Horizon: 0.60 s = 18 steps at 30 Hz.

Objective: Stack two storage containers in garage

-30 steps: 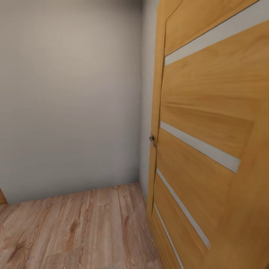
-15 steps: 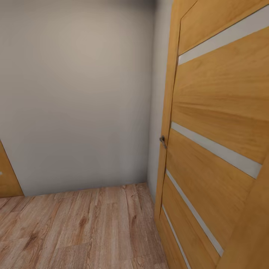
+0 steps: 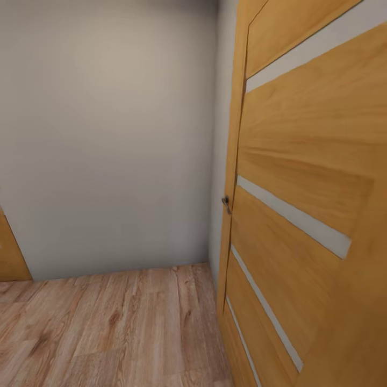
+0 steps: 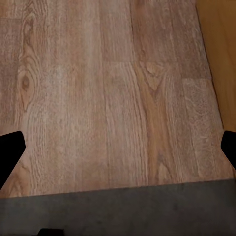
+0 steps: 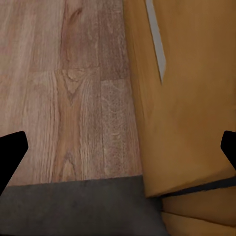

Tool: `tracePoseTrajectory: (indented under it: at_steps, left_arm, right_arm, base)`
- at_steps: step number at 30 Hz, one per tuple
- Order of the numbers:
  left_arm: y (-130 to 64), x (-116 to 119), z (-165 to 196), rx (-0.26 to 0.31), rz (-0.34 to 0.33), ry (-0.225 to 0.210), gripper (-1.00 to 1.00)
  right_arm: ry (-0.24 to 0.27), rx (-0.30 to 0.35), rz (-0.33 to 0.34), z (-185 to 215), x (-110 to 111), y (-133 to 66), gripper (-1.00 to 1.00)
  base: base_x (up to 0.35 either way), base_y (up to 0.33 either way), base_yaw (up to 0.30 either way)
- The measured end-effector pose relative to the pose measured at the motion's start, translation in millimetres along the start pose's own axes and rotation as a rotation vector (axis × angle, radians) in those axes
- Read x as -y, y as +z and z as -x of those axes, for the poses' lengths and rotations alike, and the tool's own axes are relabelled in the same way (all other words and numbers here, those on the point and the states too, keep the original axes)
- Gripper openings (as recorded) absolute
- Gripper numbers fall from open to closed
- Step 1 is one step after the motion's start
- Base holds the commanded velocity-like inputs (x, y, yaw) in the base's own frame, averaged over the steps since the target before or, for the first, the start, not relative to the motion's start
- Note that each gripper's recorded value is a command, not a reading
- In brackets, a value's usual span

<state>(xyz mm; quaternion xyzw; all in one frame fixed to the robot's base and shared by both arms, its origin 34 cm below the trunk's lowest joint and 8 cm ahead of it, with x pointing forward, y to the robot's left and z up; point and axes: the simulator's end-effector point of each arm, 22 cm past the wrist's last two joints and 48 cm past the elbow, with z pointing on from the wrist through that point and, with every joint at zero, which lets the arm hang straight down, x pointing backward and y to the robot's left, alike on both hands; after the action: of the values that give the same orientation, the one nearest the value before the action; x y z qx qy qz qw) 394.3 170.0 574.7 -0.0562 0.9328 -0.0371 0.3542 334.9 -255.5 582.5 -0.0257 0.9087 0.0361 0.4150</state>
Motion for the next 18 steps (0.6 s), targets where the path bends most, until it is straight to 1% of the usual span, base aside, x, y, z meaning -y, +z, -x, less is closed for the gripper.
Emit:
tracePoseTrajectory:
  at_steps: [4, 10, 18]
  left_arm:
    - [0.1, -1, 1, 0.002, 0.005, -0.002, 1.00]
    - [0.1, 1, 1, 0.002, -0.002, -0.002, 1.00]
    - [-0.2, 6, 0, 0.001, -0.008, -0.005, 1.00]
  right_arm:
    - [0.003, -0.006, -0.012, -3, 7, -2.2, 1.00]
    - [-0.016, -0.040, -0.026, -21, 24, -16.2, 1.00]
    - [0.039, -0.067, -0.108, -39, 44, -31.4, 1.00]
  base:
    - [0.001, -0.008, 0.285]
    - [0.000, -0.001, 0.298]
    - [0.000, 0.000, 0.300]
